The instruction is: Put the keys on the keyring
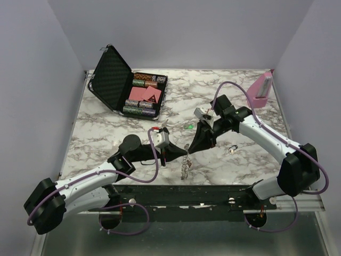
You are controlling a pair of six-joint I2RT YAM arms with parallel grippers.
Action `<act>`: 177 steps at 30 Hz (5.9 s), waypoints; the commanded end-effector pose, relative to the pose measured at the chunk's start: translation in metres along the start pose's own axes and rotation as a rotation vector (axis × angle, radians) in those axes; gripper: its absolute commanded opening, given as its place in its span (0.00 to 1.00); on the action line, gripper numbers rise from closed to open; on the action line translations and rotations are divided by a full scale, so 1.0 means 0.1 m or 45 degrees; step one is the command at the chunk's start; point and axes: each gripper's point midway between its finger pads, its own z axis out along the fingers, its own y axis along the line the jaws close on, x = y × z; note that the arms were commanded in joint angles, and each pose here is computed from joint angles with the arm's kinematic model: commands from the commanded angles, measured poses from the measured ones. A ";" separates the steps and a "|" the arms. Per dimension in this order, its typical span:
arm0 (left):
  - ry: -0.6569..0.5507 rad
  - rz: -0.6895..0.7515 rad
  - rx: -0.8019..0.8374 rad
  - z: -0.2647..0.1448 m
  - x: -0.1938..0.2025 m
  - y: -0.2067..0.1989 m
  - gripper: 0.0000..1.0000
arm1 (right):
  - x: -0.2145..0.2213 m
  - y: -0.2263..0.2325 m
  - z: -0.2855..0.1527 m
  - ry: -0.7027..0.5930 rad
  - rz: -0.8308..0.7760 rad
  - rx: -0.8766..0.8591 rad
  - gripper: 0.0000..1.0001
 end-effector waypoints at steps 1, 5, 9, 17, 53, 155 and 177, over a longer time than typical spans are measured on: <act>-0.061 0.045 0.027 0.01 -0.16 0.00 0.00 | -0.27 0.26 0.07 -0.169 0.008 -0.182 0.12; -0.067 0.055 0.020 -0.01 -0.18 0.02 0.00 | -0.26 0.25 0.08 -0.166 0.027 -0.190 0.13; -0.073 0.064 0.021 -0.02 -0.20 0.03 0.00 | -0.25 0.24 0.07 -0.164 0.031 -0.188 0.22; -0.082 0.107 0.023 -0.10 -0.18 0.01 0.00 | -0.27 0.24 0.08 -0.161 0.037 -0.192 0.29; 0.059 0.778 0.094 -0.40 -0.02 -0.03 0.00 | -0.23 0.12 -0.05 -0.086 -0.095 -0.034 0.64; -0.147 -0.216 -0.184 -0.11 -0.19 0.17 0.00 | -0.14 0.15 0.07 -0.129 -0.019 -0.140 0.52; -0.062 0.826 0.123 -0.42 -0.43 -0.28 0.00 | -0.19 -0.18 -0.43 -0.019 -0.142 0.216 0.68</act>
